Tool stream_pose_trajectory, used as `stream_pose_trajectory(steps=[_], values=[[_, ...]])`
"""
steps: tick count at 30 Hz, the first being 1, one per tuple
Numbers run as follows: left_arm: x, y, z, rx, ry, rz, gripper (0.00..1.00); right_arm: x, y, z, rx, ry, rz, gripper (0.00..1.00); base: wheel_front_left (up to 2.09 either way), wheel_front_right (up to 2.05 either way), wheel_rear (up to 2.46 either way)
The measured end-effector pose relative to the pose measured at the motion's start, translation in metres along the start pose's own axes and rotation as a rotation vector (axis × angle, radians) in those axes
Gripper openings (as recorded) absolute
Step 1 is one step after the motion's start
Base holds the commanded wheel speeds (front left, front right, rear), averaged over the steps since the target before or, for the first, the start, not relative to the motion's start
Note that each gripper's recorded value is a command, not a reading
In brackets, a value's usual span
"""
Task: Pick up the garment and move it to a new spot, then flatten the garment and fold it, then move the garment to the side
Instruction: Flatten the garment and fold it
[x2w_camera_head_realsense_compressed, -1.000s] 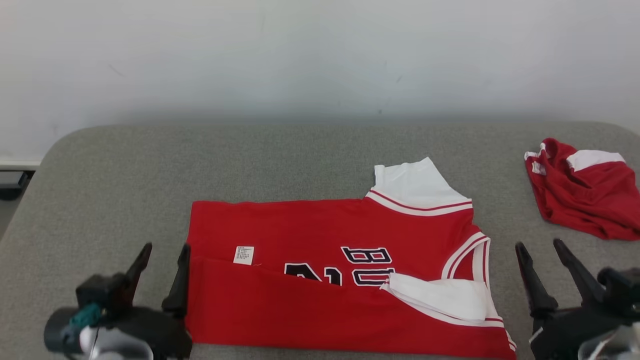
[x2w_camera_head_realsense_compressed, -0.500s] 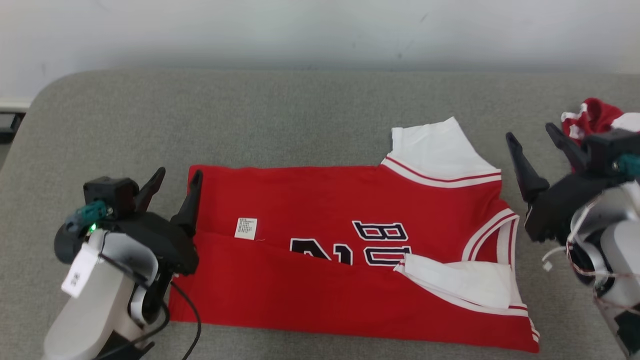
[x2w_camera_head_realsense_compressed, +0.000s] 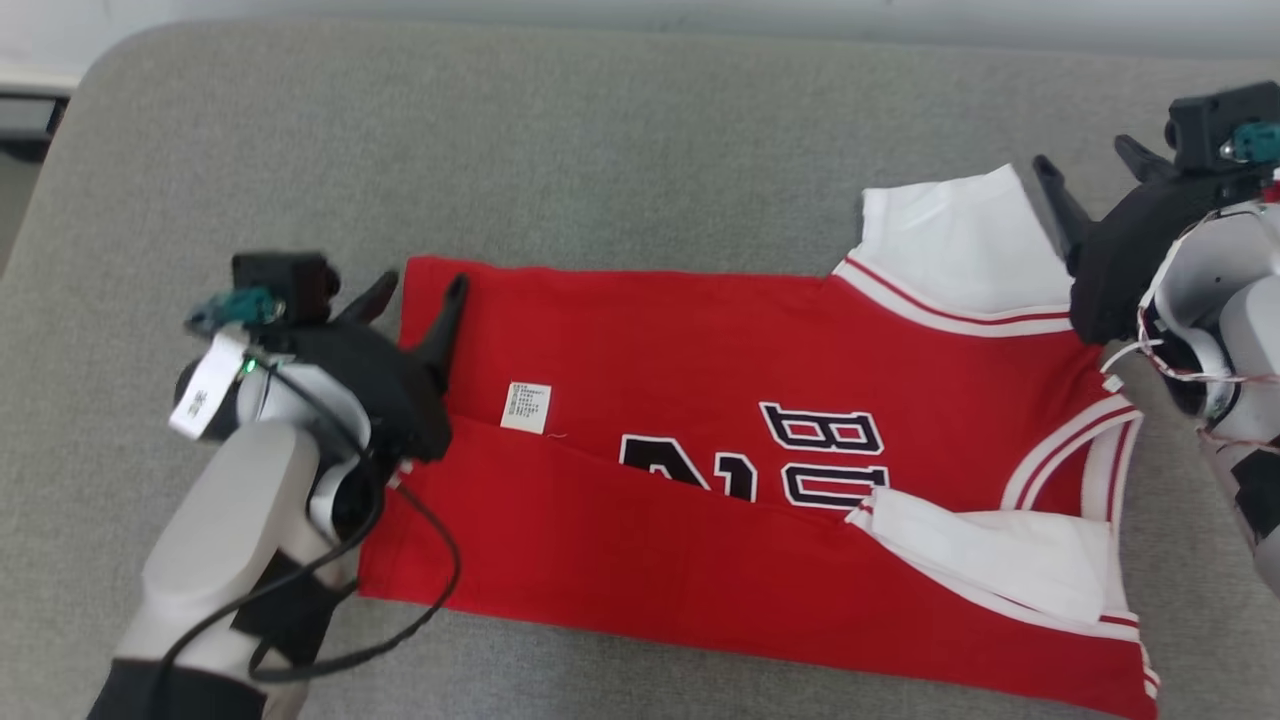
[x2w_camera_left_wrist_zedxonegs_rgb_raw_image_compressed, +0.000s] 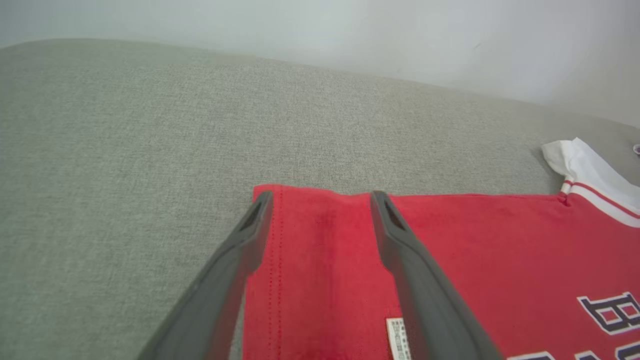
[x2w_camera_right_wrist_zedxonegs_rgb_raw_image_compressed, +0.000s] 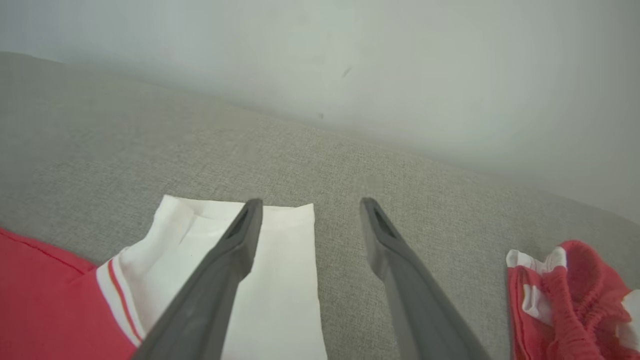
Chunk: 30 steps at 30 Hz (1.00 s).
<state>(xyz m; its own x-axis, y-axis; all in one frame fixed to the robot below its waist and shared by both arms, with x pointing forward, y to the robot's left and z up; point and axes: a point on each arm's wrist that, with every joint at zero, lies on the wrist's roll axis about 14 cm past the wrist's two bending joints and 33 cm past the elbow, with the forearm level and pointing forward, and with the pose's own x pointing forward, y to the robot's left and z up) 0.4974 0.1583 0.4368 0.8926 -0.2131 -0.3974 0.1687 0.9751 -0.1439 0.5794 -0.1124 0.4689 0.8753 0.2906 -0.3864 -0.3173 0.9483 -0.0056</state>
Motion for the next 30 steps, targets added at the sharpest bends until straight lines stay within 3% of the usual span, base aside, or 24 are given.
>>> stream_pose_trajectory(steps=[12, 21, 22, 23, 24, 25, 30], values=[[0.026, 0.014, -0.009, 0.014, 0.067, 0.02, 1.0, 0.05, 0.0, -0.034, -0.003, 0.128, 0.003, 1.0, 0.0, 0.0, 0.0], [0.041, 0.036, -0.032, 0.01, 0.143, 0.07, 1.0, 0.081, 0.025, -0.063, -0.006, 0.2, 0.052, 1.0, 0.0, 0.0, 0.0], [0.042, 0.036, -0.036, -0.012, 0.153, 0.075, 0.97, 0.083, 0.023, -0.064, -0.004, 0.2, 0.05, 0.96, 0.0, 0.0, 0.0], [0.043, 0.035, -0.041, -0.031, 0.168, 0.075, 0.33, 0.084, 0.022, -0.066, -0.002, 0.208, 0.045, 0.19, 0.0, 0.0, 0.0], [0.044, 0.034, -0.043, -0.038, 0.176, 0.076, 0.05, 0.085, 0.021, -0.068, -0.002, 0.214, 0.045, 0.0, 0.0, 0.0, 0.0], [0.045, 0.034, -0.043, -0.045, 0.177, 0.078, 0.0, 0.086, 0.021, -0.071, -0.002, 0.222, 0.046, 0.0, 0.0, 0.0, 0.0], [0.043, 0.033, -0.048, -0.066, 0.192, 0.077, 0.0, 0.084, 0.018, -0.072, -0.001, 0.231, 0.039, 0.0, 0.0, 0.0, 0.0]])
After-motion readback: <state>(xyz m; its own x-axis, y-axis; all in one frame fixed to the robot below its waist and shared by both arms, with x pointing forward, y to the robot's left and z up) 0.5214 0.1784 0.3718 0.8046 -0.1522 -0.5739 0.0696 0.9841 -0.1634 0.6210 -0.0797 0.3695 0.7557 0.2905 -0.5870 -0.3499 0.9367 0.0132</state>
